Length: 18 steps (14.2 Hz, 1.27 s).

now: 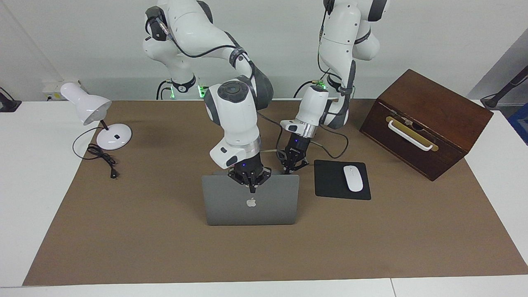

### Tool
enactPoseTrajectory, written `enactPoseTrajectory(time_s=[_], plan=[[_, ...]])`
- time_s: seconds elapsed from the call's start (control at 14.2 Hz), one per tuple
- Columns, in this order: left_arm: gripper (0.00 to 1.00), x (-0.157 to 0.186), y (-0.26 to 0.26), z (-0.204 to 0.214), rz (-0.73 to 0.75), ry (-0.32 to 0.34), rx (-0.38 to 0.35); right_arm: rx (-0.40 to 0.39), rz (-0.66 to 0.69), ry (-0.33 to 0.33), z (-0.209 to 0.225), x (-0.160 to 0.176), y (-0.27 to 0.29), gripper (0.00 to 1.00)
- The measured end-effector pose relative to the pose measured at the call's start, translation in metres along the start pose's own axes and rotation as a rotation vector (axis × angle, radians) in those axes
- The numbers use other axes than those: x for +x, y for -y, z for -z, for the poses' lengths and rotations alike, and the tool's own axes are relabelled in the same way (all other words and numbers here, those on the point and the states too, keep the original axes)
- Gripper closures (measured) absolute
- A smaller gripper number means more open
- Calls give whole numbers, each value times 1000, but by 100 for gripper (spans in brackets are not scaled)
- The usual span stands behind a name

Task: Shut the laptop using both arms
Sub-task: 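Push the laptop lid down toward the keyboard with the right gripper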

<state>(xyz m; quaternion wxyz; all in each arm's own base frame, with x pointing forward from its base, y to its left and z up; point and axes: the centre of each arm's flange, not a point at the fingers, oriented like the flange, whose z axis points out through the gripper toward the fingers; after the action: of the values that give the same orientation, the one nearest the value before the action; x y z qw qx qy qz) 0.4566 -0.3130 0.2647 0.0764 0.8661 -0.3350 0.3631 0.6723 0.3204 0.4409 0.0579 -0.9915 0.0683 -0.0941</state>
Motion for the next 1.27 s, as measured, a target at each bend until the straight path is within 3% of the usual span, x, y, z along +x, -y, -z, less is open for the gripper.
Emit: enactPoseTrajectory(time_s=[0.28, 0.63, 1.27], plan=[[99, 0, 1, 0, -18, 0, 1, 3, 19, 69, -6, -1, -10, 99], [99, 0, 1, 0, -40, 0, 1, 9, 14, 109, -14, -4, -12, 99], [99, 0, 1, 0, -46, -1, 1, -9, 12, 208, -68, -17, -14, 99]])
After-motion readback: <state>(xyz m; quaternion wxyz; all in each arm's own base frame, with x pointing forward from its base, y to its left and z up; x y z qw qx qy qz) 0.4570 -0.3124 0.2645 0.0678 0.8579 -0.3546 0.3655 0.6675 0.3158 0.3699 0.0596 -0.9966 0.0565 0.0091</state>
